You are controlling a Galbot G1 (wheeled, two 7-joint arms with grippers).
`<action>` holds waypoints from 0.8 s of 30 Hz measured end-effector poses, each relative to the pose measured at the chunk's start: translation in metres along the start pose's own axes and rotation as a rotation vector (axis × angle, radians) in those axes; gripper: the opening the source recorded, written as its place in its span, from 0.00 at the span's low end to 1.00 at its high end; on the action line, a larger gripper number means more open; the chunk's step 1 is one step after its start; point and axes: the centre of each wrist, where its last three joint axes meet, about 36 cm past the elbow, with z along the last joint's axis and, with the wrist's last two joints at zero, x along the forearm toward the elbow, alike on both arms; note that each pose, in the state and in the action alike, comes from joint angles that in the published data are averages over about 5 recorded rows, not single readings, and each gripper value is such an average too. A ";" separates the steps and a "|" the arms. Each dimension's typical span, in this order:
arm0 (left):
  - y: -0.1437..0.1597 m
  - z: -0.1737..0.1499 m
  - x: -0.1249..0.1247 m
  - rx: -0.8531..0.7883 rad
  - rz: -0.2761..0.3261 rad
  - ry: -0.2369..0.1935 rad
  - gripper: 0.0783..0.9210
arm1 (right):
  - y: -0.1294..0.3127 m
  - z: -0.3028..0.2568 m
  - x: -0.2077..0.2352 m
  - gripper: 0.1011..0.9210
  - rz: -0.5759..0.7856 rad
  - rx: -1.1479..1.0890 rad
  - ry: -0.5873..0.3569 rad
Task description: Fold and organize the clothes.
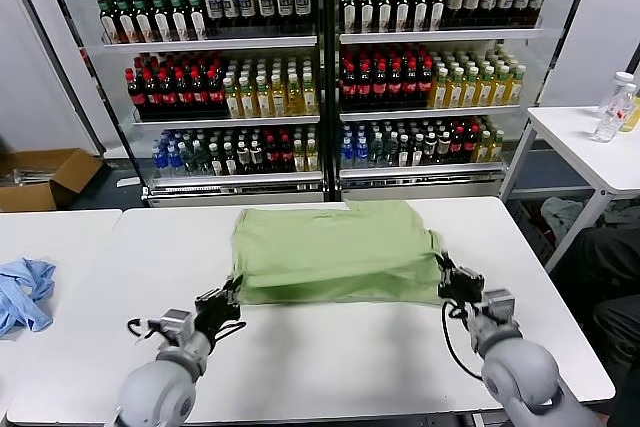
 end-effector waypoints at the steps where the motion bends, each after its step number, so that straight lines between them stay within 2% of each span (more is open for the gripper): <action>1: -0.001 0.001 -0.004 -0.010 -0.005 0.002 0.09 | 0.001 0.000 -0.002 0.13 -0.003 0.007 0.002; 6: -0.005 0.004 -0.016 -0.047 -0.035 -0.001 0.26 | 0.004 0.005 -0.005 0.30 -0.015 0.033 0.016; 11: -0.006 0.010 -0.015 -0.063 -0.070 0.003 0.43 | 0.003 0.013 0.006 0.48 -0.019 0.045 0.045; 20: 0.001 0.028 -0.014 -0.058 -0.115 0.063 0.72 | -0.006 0.029 0.012 0.78 0.017 0.022 0.145; 22: 0.001 0.031 -0.017 -0.056 -0.116 0.078 0.74 | -0.007 0.034 0.010 0.84 0.020 0.012 0.172; 24: 0.002 0.033 -0.019 -0.053 -0.113 0.091 0.70 | -0.008 0.039 0.008 0.85 0.021 0.000 0.196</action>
